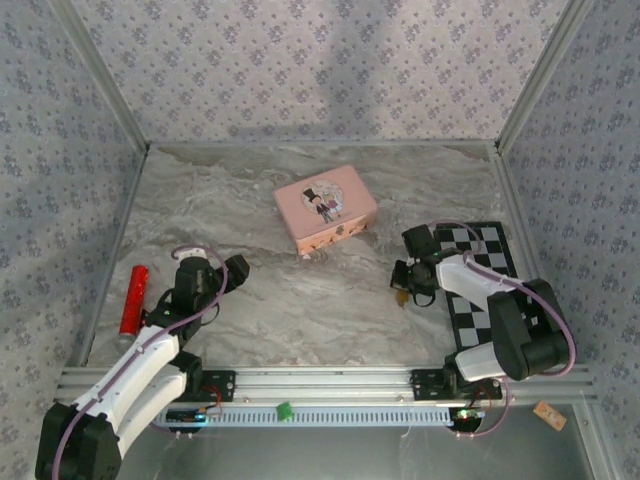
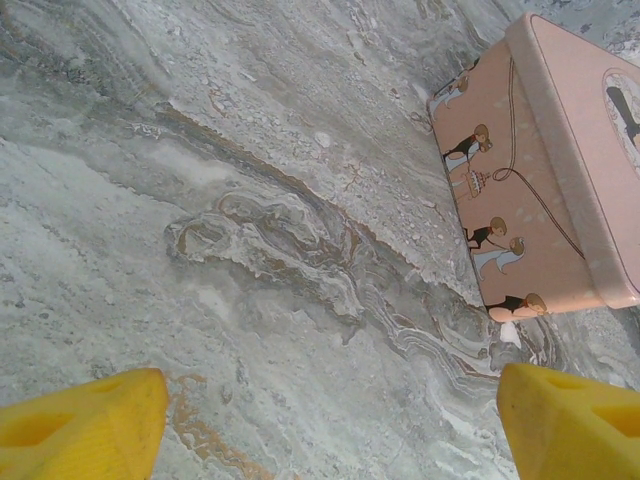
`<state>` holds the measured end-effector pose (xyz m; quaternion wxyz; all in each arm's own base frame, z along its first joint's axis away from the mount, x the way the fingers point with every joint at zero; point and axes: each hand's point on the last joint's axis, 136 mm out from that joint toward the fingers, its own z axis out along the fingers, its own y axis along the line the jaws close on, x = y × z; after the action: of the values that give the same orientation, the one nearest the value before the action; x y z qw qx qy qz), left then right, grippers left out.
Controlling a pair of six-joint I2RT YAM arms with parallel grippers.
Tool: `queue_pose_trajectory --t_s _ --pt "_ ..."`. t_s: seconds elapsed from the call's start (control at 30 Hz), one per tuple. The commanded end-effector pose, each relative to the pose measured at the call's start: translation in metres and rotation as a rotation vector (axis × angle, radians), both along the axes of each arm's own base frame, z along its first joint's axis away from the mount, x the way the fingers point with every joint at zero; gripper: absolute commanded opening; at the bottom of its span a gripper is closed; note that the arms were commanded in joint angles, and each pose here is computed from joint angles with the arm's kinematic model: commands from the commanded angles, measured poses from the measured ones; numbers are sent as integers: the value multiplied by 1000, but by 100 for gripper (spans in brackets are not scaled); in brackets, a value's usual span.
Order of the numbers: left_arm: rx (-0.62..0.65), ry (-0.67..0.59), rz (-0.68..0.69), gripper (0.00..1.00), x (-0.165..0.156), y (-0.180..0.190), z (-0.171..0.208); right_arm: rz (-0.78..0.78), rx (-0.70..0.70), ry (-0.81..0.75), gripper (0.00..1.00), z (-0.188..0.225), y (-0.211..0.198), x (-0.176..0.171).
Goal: Unlock the padlock with the key
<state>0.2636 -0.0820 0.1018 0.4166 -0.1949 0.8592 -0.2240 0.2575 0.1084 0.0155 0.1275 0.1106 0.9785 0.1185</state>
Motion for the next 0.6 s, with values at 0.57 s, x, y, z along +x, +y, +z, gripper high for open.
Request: queue_pose_trajectory --t_s 0.57 --pt "37 -31 20 86 9 9 18 64 -15 -143 35 39 -6 15"
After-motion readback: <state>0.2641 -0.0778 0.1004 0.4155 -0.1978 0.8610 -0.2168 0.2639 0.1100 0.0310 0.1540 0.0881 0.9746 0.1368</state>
